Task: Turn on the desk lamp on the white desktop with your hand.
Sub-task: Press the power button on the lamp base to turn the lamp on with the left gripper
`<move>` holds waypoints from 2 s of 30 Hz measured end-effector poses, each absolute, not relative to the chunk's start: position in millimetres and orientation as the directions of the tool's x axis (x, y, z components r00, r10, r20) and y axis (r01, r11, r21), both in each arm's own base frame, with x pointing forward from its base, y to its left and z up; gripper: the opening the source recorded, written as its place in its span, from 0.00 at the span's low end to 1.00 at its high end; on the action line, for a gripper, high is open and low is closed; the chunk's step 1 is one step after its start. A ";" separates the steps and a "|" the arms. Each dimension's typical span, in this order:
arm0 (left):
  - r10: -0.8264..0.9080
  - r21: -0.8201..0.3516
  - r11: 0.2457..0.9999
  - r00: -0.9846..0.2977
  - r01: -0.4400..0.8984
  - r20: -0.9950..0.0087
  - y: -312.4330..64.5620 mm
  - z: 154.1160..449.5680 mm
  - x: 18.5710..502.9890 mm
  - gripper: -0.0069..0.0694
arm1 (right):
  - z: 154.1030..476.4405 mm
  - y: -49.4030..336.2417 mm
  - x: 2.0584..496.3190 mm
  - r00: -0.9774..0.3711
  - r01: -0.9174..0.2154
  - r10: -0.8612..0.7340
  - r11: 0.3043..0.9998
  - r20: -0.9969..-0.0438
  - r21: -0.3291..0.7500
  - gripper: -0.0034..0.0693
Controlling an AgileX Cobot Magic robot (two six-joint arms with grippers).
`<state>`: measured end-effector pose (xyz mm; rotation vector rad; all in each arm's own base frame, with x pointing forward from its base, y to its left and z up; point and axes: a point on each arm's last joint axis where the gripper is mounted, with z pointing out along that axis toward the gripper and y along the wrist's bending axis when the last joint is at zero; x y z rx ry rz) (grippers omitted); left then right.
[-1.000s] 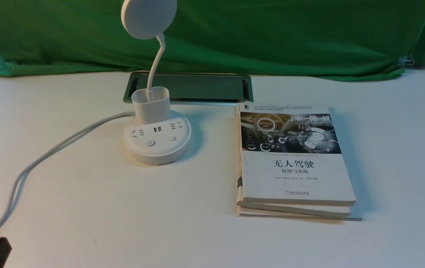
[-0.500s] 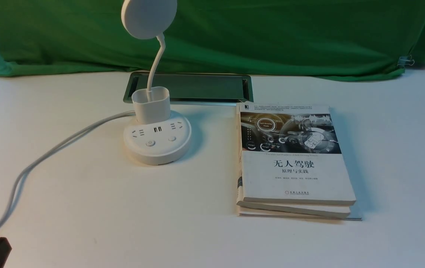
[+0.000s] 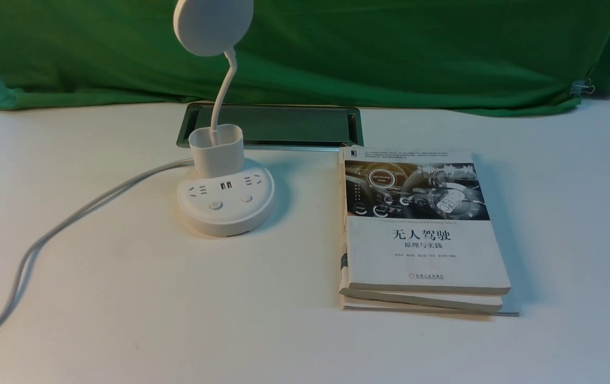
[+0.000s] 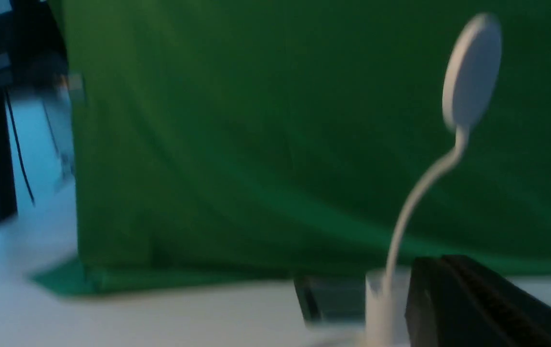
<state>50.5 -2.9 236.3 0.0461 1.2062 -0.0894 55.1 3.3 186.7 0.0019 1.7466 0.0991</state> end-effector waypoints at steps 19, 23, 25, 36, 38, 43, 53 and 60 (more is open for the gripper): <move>-0.387 -0.269 0.917 0.816 0.294 -0.430 15.6 346.0 -7.4 0.12 | 186.7 3.3 55.1 -0.178 -0.054 0.057 0.996 -0.982 0.068 0.38; -0.319 -0.213 0.948 0.713 0.237 -0.625 8.8 391.3 -2.2 0.12 | 186.7 3.4 55.1 -0.178 -0.056 0.057 0.996 -0.982 0.068 0.38; -0.296 -0.201 0.954 0.578 0.225 -0.760 2.5 396.5 16.0 0.12 | 186.7 3.4 55.1 -0.178 -0.056 0.057 0.996 -0.982 0.068 0.38; -0.252 -0.398 0.909 -0.602 0.120 -0.758 -39.8 296.8 143.0 0.13 | 186.7 3.4 55.1 -0.178 -0.056 0.057 0.996 -0.982 0.068 0.38; -0.222 -0.431 0.896 -0.730 0.109 -0.646 -48.7 280.4 161.8 0.13 | 186.7 3.4 55.1 -0.178 -0.056 0.057 0.996 -0.982 0.068 0.38; -0.041 -0.447 0.873 -0.883 0.196 -0.467 -81.8 253.5 202.3 0.13 | 186.7 3.4 55.1 -0.178 -0.056 0.057 0.996 -0.982 0.068 0.38; 0.206 -0.193 0.930 -0.879 0.312 -0.430 -153.8 228.6 286.8 0.13 | 186.7 3.4 55.1 -0.178 -0.056 0.057 0.996 -0.982 0.068 0.38; 0.252 -0.088 0.937 -0.829 0.337 -0.499 -174.2 224.4 350.2 0.13 | 186.7 3.4 55.1 -0.178 -0.056 0.057 0.996 -0.982 0.068 0.38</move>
